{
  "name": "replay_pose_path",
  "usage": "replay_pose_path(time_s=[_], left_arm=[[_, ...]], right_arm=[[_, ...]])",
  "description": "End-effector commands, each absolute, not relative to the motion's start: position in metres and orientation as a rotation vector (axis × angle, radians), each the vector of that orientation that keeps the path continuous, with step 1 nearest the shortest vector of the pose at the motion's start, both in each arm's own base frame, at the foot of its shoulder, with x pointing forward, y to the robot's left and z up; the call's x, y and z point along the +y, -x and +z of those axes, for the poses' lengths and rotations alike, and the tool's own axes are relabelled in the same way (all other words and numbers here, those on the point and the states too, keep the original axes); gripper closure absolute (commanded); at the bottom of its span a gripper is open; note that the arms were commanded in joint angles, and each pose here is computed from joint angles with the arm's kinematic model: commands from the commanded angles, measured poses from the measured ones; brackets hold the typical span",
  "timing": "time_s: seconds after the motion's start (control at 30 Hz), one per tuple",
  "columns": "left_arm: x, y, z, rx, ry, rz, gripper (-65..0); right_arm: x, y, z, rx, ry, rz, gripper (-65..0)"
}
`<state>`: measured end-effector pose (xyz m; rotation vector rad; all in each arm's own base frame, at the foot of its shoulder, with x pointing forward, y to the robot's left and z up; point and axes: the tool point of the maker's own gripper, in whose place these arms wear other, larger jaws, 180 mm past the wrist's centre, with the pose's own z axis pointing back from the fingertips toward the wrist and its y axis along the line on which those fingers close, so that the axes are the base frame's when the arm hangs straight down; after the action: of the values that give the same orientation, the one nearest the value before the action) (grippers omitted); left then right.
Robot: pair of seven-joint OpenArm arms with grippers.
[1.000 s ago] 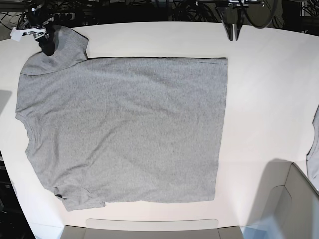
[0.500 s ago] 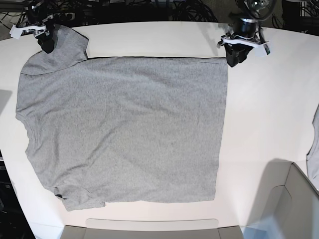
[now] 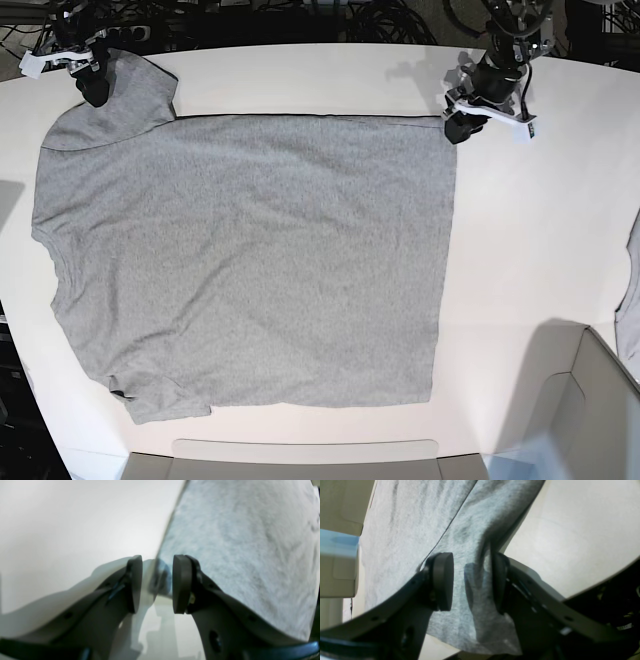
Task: Fold the T-shirt properly
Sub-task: 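Pinch the shirt edge with both grippers and lift it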
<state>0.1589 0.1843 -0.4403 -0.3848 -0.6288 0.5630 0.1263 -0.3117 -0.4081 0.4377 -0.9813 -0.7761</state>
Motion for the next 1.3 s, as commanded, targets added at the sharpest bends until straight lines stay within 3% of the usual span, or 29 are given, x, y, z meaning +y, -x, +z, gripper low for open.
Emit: replay_pose_path(time_s=[0.0,0.27,0.4,0.53,0.6,0.8,1.03,1.27], left_arm=[[0.182,-0.15,-0.445,-0.589,0.384,0.552,-21.5],[0.16,-0.143,-0.454,-0.542,0.421,0.515,-21.5],[0.153,-0.149,-0.463,-0.524,0.435,0.512,-20.5],[0.158,-0.15,-0.469,-0.515,0.426,0.527,-8.3],[0.16,-0.15,-0.469,-0.516,0.423,0.526,0.0],[0.161,-0.15,-0.462,-0.531,0.423,0.519,0.0],[0.203,-0.137,-0.431,-0.618,0.334,0.558,0.0],[0.236,-0.122,-0.425,-0.629,0.256,0.597,0.0]], right_arm=[[-0.313,-0.122,-0.41,-0.95,-0.423,-0.756,-25.6],[-0.309,-0.12,-0.412,-0.938,-0.424,-0.738,-24.2],[-0.296,-0.125,-0.409,-0.941,-0.419,-0.637,-12.6],[-0.289,-0.129,-0.404,-0.956,-0.427,-0.624,0.0],[-0.29,-0.128,-0.404,-0.955,-0.426,-0.619,0.0],[-0.295,-0.125,-0.385,-1.016,-0.415,-0.65,0.0],[-0.287,-0.134,-0.33,-1.186,-0.497,-0.622,0.0],[-0.269,-0.133,-0.313,-1.193,-0.541,-0.585,0.0]])
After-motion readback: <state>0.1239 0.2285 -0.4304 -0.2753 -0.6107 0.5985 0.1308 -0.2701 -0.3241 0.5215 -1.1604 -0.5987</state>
